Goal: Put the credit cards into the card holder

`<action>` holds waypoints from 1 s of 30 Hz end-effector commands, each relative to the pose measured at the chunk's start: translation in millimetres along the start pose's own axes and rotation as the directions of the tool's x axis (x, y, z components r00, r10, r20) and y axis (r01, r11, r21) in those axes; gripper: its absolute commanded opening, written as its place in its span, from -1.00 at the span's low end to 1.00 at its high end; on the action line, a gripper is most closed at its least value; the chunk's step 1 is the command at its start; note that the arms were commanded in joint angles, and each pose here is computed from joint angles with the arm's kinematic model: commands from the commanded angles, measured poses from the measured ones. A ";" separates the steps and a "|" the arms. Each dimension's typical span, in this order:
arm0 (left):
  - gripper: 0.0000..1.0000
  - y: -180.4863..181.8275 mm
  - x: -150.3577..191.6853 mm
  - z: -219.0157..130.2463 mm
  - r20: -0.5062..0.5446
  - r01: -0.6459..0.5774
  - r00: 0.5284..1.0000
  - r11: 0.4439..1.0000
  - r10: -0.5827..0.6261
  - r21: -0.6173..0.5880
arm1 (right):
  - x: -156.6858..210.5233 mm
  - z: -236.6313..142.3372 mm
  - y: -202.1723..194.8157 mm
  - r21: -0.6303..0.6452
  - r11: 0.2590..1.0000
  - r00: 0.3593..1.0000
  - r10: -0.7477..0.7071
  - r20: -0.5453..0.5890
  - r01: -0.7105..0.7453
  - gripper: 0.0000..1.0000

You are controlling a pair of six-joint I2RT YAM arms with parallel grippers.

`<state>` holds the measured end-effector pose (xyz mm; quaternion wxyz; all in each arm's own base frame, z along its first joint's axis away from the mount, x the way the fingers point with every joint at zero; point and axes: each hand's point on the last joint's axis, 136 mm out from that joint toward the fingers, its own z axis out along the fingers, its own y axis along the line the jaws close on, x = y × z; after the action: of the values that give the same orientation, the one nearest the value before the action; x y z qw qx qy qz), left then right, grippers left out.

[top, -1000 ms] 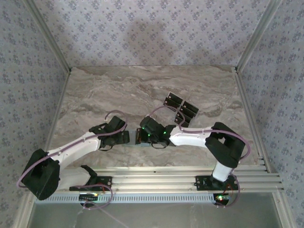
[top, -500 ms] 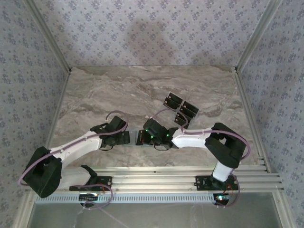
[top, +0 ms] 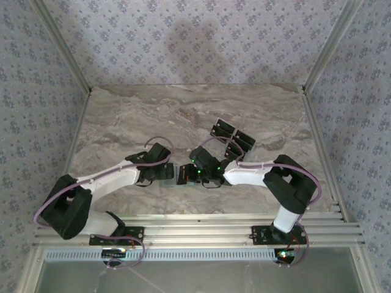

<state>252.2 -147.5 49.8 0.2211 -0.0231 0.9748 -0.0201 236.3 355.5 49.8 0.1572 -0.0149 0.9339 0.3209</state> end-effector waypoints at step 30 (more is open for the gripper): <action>1.00 36.1 34.4 19.3 -0.083 -0.005 0.997 0.987 -0.009 -0.162 | -11.3 -19.1 14.4 -0.134 0.987 0.996 -0.087 0.002 0.087 -1.00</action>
<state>245.2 -134.1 26.9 0.2021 -0.0456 0.9782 0.0153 240.4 354.1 63.3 0.1575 -0.0435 0.9208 0.3542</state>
